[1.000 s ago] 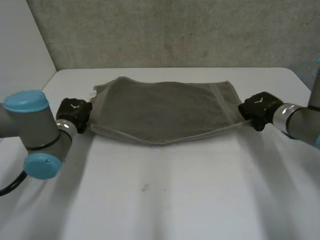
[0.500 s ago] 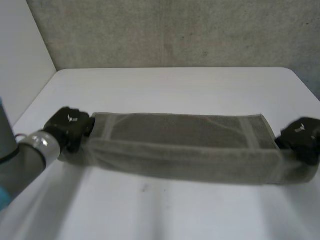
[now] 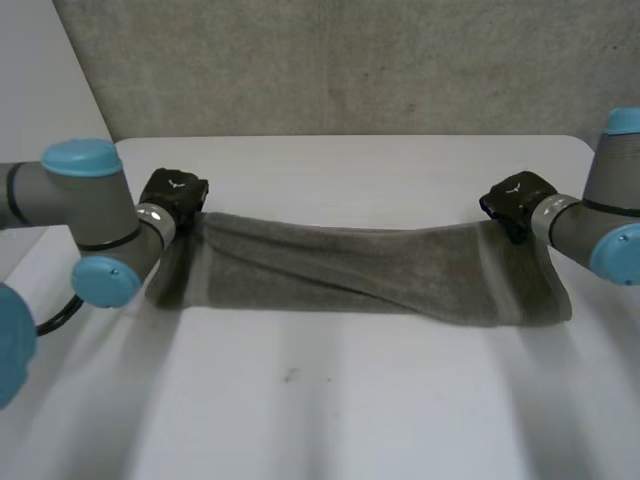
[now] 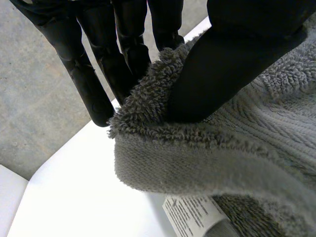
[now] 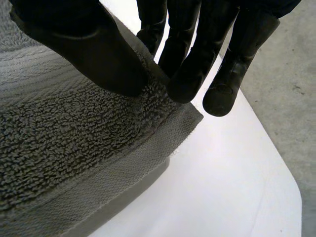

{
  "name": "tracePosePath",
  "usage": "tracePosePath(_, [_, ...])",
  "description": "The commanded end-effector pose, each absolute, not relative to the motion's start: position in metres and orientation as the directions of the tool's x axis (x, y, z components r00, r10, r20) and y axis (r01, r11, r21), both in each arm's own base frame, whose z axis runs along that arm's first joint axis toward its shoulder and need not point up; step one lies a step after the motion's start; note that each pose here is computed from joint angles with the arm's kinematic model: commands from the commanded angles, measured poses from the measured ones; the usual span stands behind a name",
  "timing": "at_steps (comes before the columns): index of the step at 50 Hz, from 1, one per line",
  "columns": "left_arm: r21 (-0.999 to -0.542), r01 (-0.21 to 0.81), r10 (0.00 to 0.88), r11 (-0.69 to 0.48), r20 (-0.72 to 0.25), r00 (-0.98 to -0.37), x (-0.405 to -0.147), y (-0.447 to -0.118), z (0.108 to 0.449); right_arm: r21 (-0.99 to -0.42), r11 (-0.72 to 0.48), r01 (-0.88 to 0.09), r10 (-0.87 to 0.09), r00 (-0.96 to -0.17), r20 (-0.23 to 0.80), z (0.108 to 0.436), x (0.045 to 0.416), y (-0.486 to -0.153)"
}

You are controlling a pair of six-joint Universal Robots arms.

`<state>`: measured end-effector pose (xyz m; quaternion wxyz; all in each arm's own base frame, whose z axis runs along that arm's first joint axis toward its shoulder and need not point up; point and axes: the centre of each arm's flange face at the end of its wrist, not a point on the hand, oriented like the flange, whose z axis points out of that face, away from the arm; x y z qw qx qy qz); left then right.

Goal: Fold the towel.

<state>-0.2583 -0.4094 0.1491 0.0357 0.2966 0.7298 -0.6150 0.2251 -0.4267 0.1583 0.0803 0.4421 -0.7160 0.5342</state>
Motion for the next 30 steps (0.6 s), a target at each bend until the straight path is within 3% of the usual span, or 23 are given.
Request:
tracePosePath(1, [-0.876,0.479,0.379,0.064,-0.422,-0.824,-0.264,-0.424,0.136,-0.669,0.052,-0.741,-0.495,-0.601,0.627,0.146,0.226,-0.441])
tracePosePath(13, [-0.876,0.48,0.4,0.049,-0.423,-0.813,-0.277,-0.419,0.135,-0.681,0.023,-0.732,-0.451,-0.615,0.646,0.152,0.227,-0.453])
tracePosePath(18, [-0.886,0.464,0.38,0.013,-0.425,-0.821,-0.279,-0.421,0.154,-0.736,0.002,-0.677,-0.403,-0.674,0.619,0.177,0.228,-0.458])
tracePosePath(20, [-0.888,0.46,0.364,-0.006,-0.43,-0.826,-0.278,-0.419,0.17,-0.795,-0.004,-0.607,-0.373,-0.736,0.564,0.202,0.225,-0.458])
tracePosePath(23, [-0.889,0.457,0.343,-0.013,-0.433,-0.834,-0.274,-0.418,0.182,-0.826,-0.025,-0.562,-0.344,-0.771,0.535,0.228,0.221,-0.455])
tracePosePath(30, [-0.886,0.462,0.308,0.035,-0.43,-0.848,-0.255,-0.403,0.201,-0.842,-0.04,-0.538,-0.354,-0.781,0.515,0.257,0.21,-0.441])
